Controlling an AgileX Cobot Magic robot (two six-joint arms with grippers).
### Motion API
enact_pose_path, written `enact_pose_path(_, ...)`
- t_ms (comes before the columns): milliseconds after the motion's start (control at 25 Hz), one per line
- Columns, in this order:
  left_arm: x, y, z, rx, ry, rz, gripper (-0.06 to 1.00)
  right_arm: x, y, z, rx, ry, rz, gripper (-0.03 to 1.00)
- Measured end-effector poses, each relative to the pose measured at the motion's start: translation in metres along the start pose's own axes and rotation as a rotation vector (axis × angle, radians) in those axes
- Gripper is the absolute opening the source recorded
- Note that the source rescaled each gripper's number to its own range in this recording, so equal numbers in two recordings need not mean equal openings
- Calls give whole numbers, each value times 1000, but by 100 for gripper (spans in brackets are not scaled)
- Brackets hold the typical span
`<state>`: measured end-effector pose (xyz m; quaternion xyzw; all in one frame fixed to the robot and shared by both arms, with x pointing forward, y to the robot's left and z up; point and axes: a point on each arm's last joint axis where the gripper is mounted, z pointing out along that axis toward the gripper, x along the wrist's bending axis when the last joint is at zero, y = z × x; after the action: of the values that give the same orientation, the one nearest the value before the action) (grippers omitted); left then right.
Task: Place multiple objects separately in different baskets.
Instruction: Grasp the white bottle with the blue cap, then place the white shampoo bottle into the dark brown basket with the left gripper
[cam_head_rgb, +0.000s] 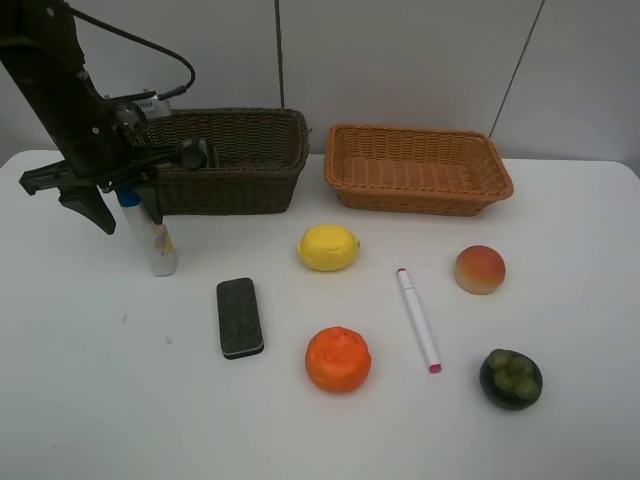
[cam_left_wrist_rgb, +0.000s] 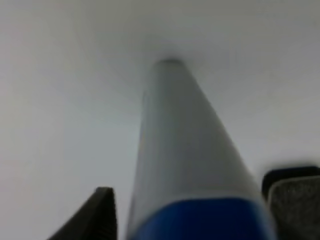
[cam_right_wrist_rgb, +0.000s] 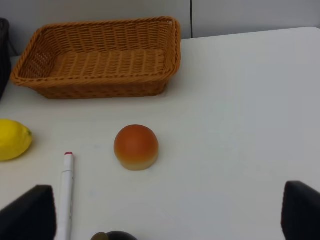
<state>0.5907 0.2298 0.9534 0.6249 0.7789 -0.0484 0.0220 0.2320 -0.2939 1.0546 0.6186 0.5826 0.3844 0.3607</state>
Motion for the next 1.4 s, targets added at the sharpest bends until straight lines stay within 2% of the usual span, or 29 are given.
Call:
enact_pose_path(40, 0, 0, 0, 0, 1, 9, 0, 0, 0, 0, 0, 0, 0, 100)
enact_pose_path(240, 0, -2, -3, 3, 0, 56, 3, 0, 0, 0, 0, 0, 0, 100)
enact_pose_path(360, -3, -8, -24, -15, -40, 85, 3, 0, 0, 0, 0, 0, 0, 100)
enact_pose_path(440, -8, -8, -53, -88, -95, 123, 3, 0, 0, 0, 0, 0, 0, 100)
enact_pose_path(640, -29, -4, -143, -360, -268, 242, 3, 0, 0, 0, 0, 0, 0, 100)
enact_pose_path(760, -39, 1, -172, -454, -350, 269, 3, 0, 0, 0, 0, 0, 0, 100)
enact_pose_path(880, -44, 9, -181, -508, -379, 272, 3, 0, 0, 0, 0, 0, 0, 100)
enact_pose_path(1000, -45, 25, -168, -541, -338, 270, 3, 0, 0, 0, 0, 0, 0, 100)
enact_pose_path(1200, -40, 58, -132, -585, -172, 306, 3, 0, 0, 0, 0, 0, 0, 100)
enact_pose_path(1400, -34, 76, -104, -579, -54, 311, 3, 0, 0, 0, 0, 0, 0, 100)
